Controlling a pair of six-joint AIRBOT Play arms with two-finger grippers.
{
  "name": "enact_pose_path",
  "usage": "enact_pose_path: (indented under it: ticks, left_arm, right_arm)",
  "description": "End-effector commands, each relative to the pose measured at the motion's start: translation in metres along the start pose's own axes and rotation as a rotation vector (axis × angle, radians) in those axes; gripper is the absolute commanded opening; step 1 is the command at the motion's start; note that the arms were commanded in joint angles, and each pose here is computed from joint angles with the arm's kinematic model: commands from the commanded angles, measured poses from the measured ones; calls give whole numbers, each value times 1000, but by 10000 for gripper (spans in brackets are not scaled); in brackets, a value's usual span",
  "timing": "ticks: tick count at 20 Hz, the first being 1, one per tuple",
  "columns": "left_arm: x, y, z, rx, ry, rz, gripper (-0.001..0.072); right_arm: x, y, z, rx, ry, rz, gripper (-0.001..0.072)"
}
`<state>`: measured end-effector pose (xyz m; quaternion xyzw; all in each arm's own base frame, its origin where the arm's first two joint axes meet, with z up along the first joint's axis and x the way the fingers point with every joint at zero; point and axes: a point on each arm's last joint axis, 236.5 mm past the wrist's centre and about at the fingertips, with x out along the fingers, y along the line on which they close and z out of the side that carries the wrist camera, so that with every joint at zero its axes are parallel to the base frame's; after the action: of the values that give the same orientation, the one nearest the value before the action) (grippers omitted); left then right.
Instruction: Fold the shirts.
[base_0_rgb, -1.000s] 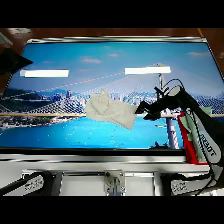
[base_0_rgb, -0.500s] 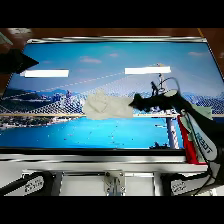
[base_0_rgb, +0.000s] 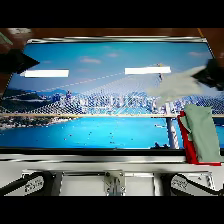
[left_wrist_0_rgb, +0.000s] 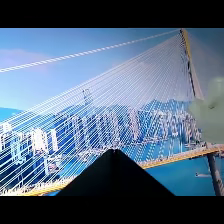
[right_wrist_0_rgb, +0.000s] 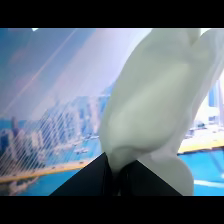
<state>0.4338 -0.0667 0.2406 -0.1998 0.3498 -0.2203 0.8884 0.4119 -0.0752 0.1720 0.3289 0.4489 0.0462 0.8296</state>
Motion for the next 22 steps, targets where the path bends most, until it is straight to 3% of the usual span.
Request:
enact_pose_path:
  ticks: [1, 6, 12, 16, 17, 18, 19, 22]
  left_arm:
    - [-1, 0, 0, 1, -1, 0, 34]
    - [-1, -3, -5, 2, 21, -9, 34]
    - [-2, -8, -5, -5, 19, -31, 35]
    - [0, -14, -5, -6, 19, -50, 35]
    - [0, -15, -5, -4, 20, -51, 34]
    - [0, -15, -5, -5, 20, -51, 34]
    - [0, -16, -5, -4, 19, -51, 34]
    - [2, -15, -6, 4, 24, -52, 34]
  right_arm:
    - [-77, -93, -11, 158, -9, -255, 64]
    - [-136, -197, -46, 330, 27, -583, 63]
    - [-113, -233, -143, 530, 260, -589, 71]
    - [-93, -265, -228, 640, 349, -724, 74]
    - [-84, -270, -244, 679, 352, -726, 192]
    - [-77, -274, -253, 693, 352, -716, 472]
    - [-74, -275, -255, 681, 356, -709, 583]
    - [-96, -277, -207, 612, 196, -736, 583]
